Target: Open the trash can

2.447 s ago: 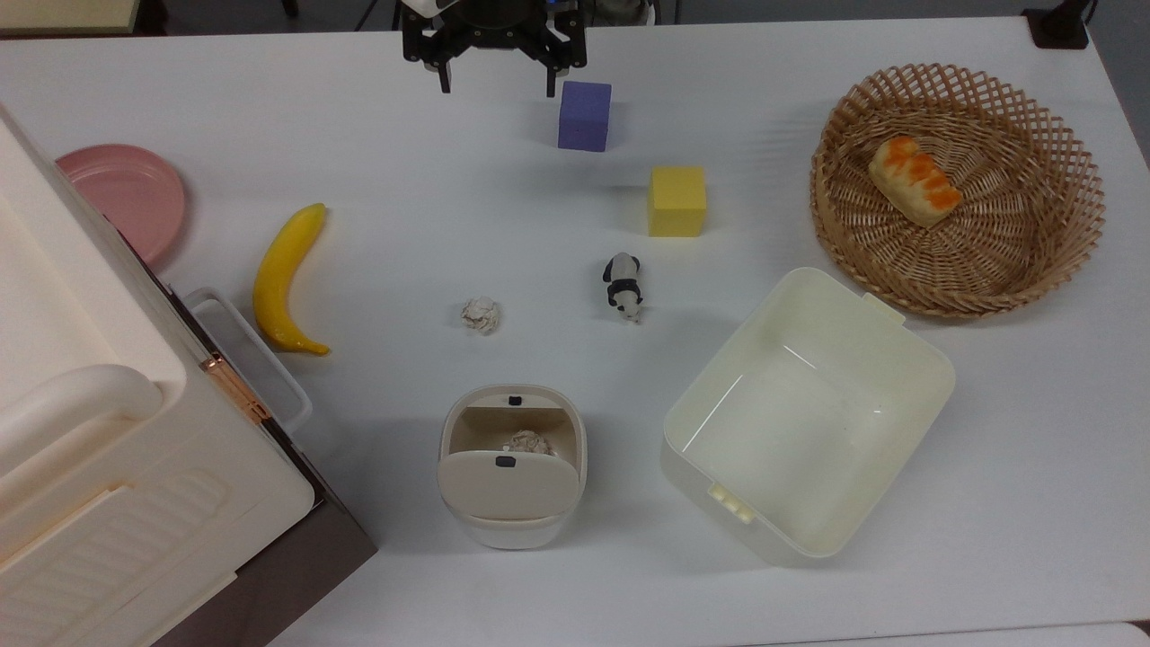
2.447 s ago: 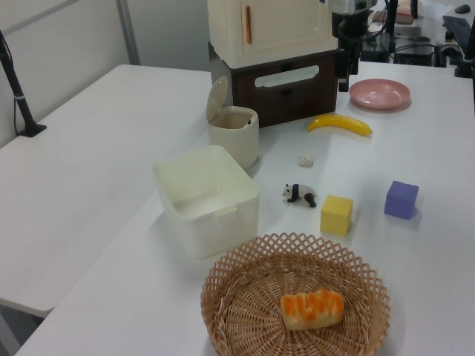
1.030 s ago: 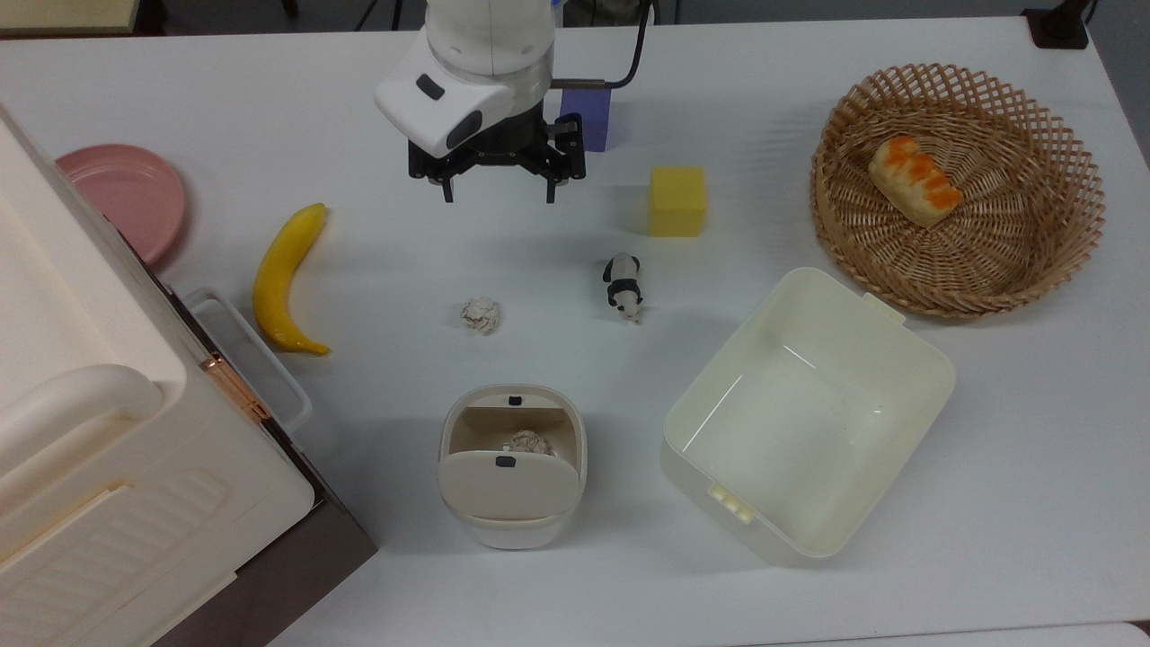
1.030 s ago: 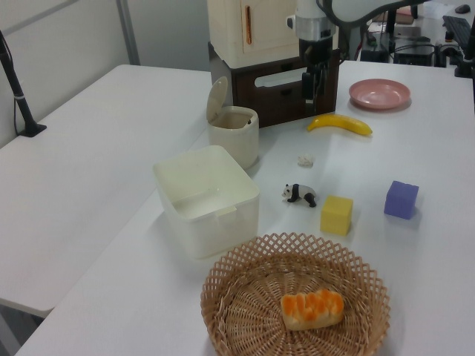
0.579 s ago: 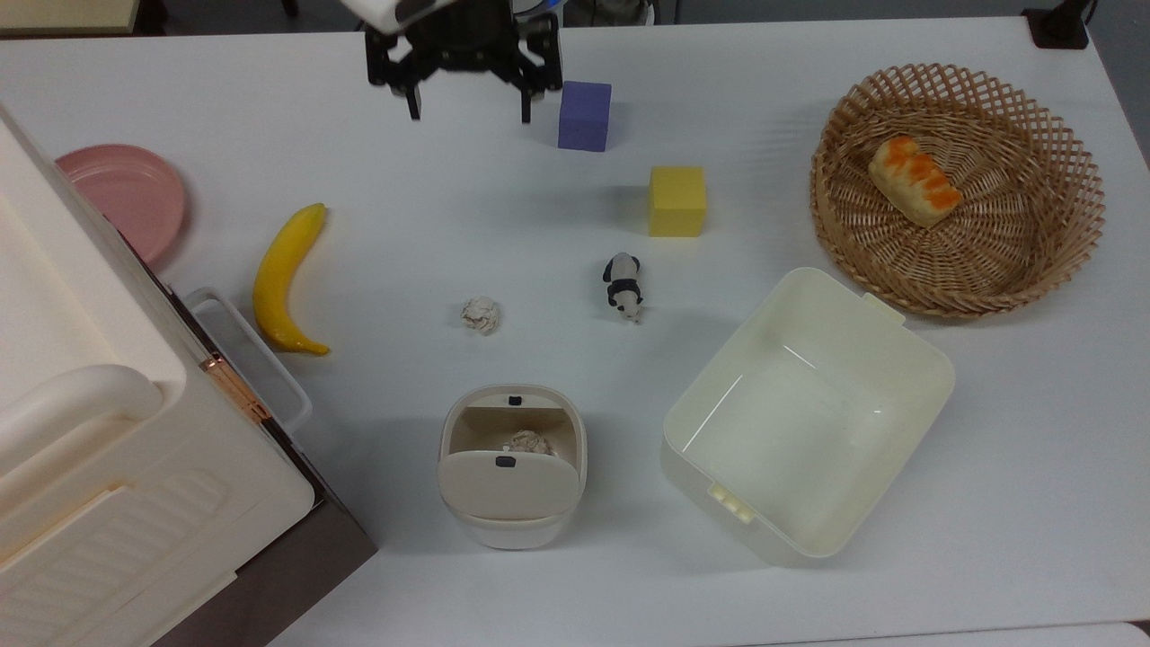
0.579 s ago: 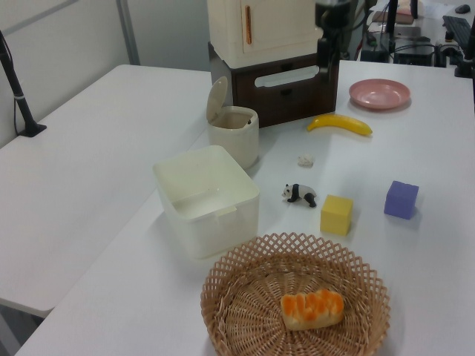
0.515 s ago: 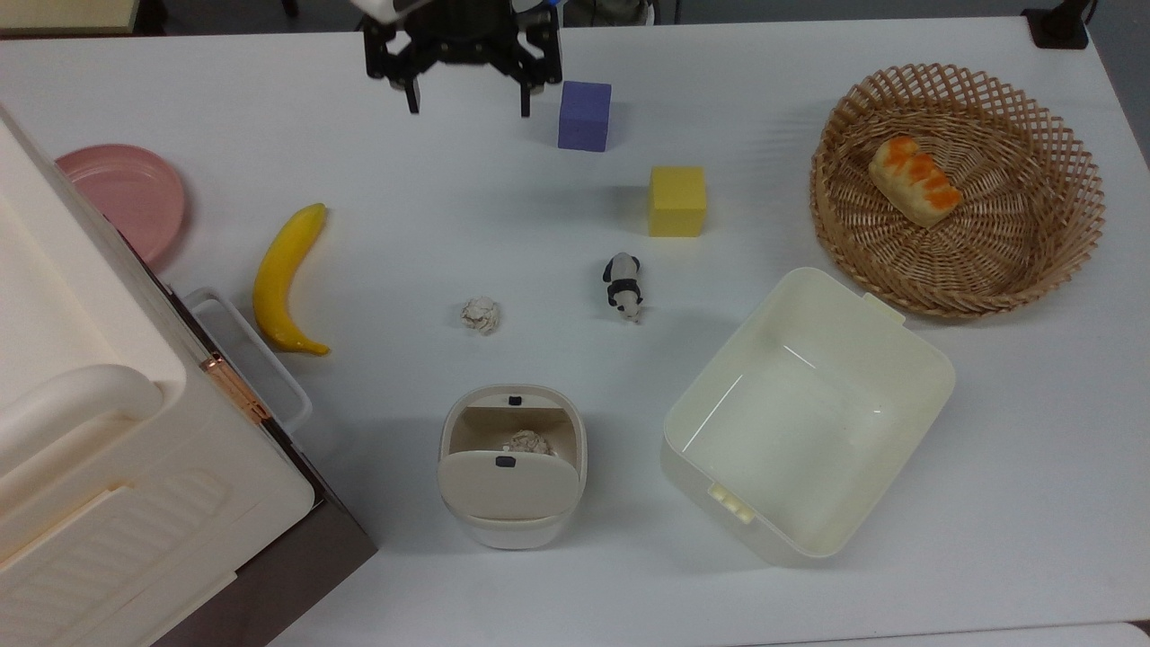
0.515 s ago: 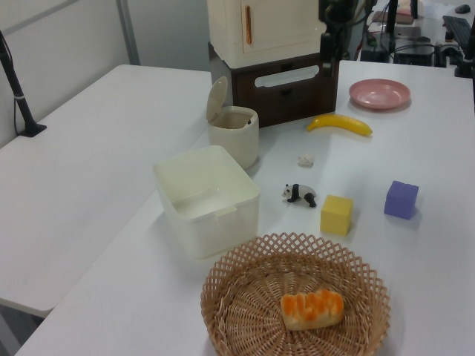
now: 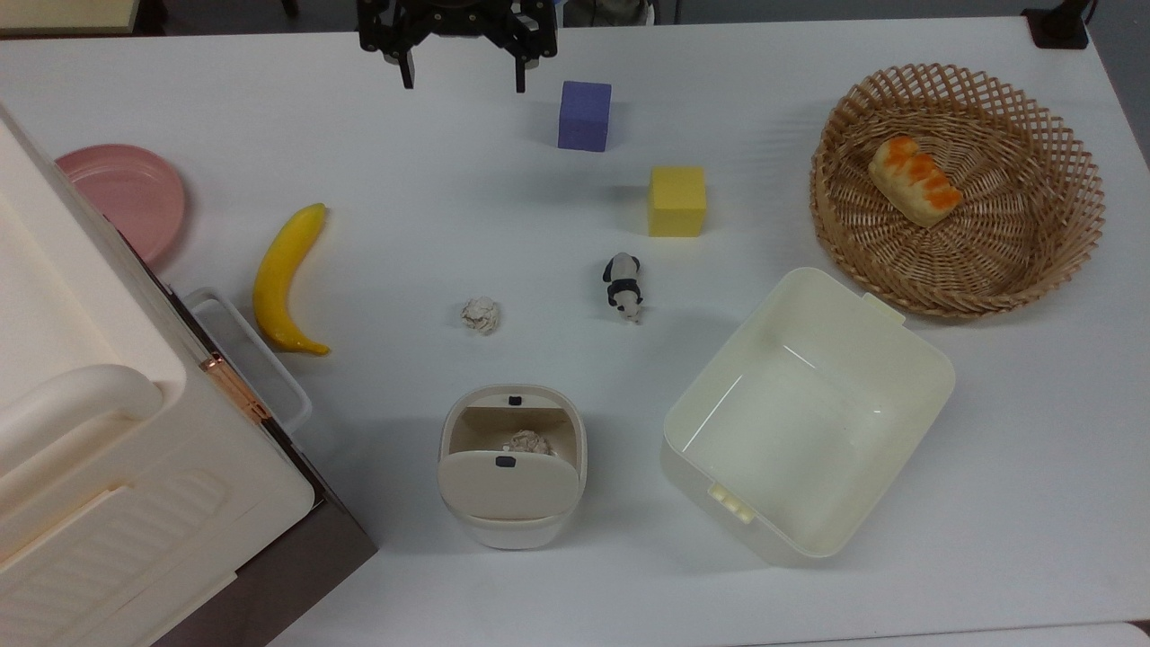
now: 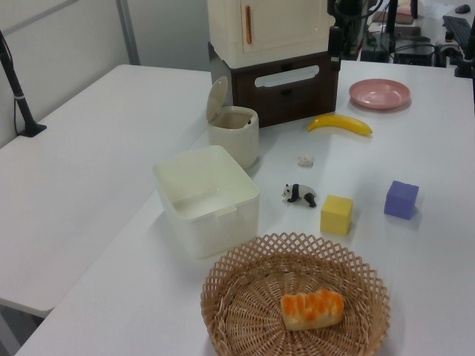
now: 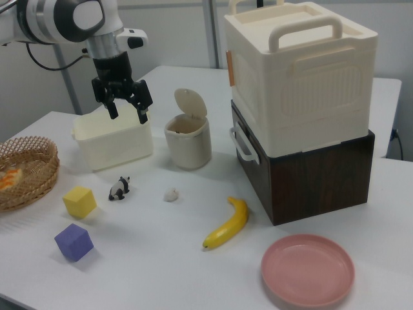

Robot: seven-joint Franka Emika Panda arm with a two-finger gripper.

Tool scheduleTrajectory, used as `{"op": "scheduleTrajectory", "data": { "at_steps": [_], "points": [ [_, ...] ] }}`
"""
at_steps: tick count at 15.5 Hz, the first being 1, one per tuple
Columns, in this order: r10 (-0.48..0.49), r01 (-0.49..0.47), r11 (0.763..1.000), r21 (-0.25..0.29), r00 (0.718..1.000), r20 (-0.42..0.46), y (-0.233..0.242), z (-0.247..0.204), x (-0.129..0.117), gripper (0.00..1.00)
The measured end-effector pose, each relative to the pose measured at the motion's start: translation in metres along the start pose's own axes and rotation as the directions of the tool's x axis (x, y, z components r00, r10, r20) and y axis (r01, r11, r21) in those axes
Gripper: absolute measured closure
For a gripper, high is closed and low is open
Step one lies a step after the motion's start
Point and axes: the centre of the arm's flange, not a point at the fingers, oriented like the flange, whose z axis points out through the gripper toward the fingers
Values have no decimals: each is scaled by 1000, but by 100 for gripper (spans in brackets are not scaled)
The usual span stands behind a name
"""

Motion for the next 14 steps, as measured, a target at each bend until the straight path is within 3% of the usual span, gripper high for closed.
{"op": "scheduleTrajectory", "data": {
  "at_steps": [5,14],
  "points": [
    [-1,1,1000,3,1000,6,1,-1,-14,0],
    [-24,24,1000,3,999,29,-4,9,-15,0]
  ]
}}
